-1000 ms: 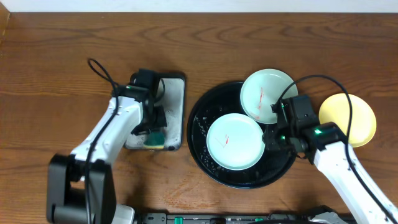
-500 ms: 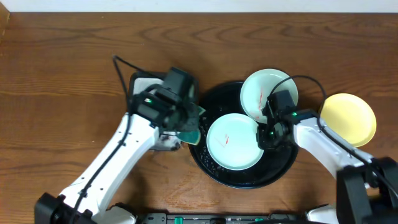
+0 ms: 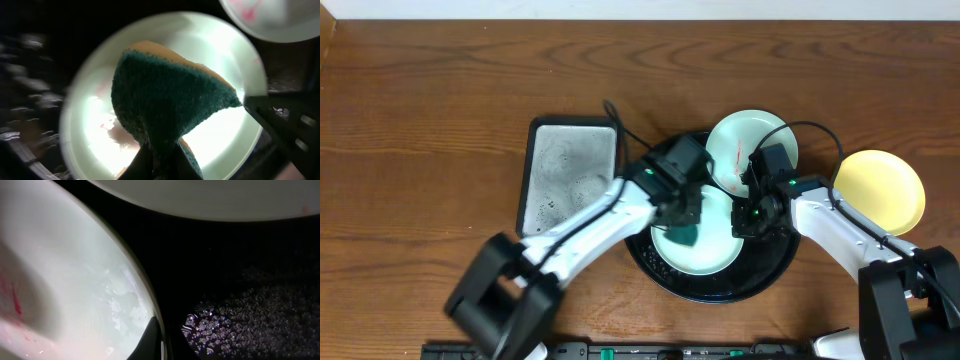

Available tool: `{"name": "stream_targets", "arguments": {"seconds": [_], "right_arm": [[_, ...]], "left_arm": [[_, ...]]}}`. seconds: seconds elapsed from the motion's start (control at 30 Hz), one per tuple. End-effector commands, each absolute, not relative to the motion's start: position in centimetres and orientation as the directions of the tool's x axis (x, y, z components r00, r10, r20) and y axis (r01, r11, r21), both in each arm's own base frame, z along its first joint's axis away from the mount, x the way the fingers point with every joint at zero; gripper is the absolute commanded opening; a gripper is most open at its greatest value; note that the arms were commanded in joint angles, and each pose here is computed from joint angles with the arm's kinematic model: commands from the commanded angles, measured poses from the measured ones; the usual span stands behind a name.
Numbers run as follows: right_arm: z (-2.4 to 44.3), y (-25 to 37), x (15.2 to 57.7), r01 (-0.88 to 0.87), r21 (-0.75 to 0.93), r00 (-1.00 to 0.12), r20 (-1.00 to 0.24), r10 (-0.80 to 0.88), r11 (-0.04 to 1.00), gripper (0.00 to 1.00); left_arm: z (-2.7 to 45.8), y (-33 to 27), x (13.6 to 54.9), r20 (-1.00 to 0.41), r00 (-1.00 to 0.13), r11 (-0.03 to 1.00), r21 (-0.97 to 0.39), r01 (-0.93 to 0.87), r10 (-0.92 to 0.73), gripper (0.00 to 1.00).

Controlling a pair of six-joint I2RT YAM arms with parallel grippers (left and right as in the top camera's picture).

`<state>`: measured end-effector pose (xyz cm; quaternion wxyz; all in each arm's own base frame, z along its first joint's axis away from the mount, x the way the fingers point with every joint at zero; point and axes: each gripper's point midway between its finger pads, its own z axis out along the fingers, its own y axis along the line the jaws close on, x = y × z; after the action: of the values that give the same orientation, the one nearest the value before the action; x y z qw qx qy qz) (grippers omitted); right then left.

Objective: Clean dirty plates on tray and stack at the side
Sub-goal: 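Scrub the held pale green plate with the sponge in the left gripper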

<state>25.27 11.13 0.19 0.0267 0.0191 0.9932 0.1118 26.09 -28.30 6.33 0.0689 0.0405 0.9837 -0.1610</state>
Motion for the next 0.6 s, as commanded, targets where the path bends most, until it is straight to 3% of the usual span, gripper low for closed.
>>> {"name": "stream_targets", "arguments": {"seconds": [0.0, 0.17, 0.33, 0.43, 0.57], "right_arm": [[-0.4, 10.1, 25.3, 0.068, 0.175, -0.996, -0.051, 0.078, 0.982, 0.01], [-0.4, 10.1, 25.3, 0.068, 0.175, -0.996, -0.051, 0.078, 0.982, 0.01], [-0.4, 10.1, 25.2, 0.069, 0.174, -0.996, -0.047, 0.078, 0.982, 0.01], [-0.4, 10.1, 25.2, 0.069, 0.173, -0.996, -0.045, 0.078, 0.983, 0.01], [-0.5, 10.1, 25.1, 0.069, 0.173, -0.996, -0.045, 0.078, 0.983, 0.01]], "left_arm": [[3.5, -30.6, 25.0, -0.053, -0.999, 0.936, -0.352, 0.017, -0.002, 0.07], [-0.2, -31.5, 24.1, 0.027, -1.0, 0.94, -0.342, 0.005, 0.015, 0.08], [-2.1, -24.5, 26.0, -0.085, -0.996, 1.0, -0.01, -0.028, -0.028, 0.07], [-0.8, -20.1, 27.6, -0.2, -0.98, 0.977, 0.205, -0.055, -0.013, 0.07], [1.1, -16.9, 28.9, -0.283, -0.957, 0.921, 0.386, -0.054, 0.062, 0.07]]}}
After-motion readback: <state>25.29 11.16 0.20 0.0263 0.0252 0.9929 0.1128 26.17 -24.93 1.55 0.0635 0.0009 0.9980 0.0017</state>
